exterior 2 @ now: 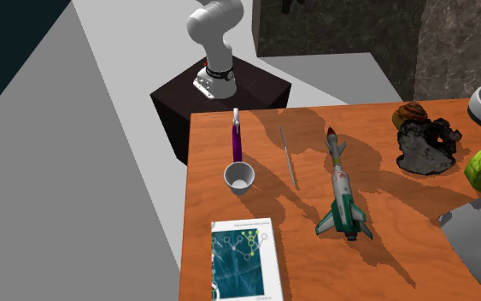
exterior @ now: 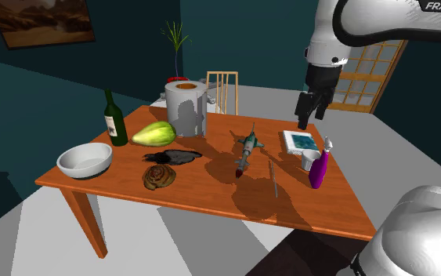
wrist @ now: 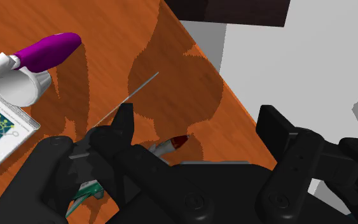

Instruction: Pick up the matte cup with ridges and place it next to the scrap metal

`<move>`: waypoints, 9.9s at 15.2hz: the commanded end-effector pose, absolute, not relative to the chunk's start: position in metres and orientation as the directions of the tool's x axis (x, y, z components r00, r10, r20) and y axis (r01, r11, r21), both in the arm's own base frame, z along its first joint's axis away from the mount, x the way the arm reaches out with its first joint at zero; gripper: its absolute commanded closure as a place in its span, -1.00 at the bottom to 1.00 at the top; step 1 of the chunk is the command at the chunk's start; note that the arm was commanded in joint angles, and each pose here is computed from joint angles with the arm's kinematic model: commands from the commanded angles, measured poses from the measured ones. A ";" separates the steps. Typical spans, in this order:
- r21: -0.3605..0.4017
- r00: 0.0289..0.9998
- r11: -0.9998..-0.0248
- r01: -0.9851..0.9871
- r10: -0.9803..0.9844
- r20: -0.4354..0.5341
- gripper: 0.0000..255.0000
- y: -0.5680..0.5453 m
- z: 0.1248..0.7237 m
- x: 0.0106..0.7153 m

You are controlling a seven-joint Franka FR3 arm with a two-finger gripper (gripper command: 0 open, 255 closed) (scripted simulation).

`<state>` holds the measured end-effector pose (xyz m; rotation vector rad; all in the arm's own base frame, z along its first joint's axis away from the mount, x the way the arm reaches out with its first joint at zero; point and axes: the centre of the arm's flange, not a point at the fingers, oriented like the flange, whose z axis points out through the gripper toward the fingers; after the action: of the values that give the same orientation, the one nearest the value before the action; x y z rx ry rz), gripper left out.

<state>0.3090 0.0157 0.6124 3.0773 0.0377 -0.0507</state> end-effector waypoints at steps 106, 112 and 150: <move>0.108 0.991 -0.994 0.036 0.022 -0.132 1.00 -0.180 0.447 0.558; 0.108 0.991 -0.994 0.036 0.022 -0.132 1.00 -0.123 0.447 0.612; 0.108 0.991 -0.994 0.036 0.022 -0.132 1.00 -0.012 0.310 0.716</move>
<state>0.7166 -0.0129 0.3150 3.0246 0.0446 -0.1998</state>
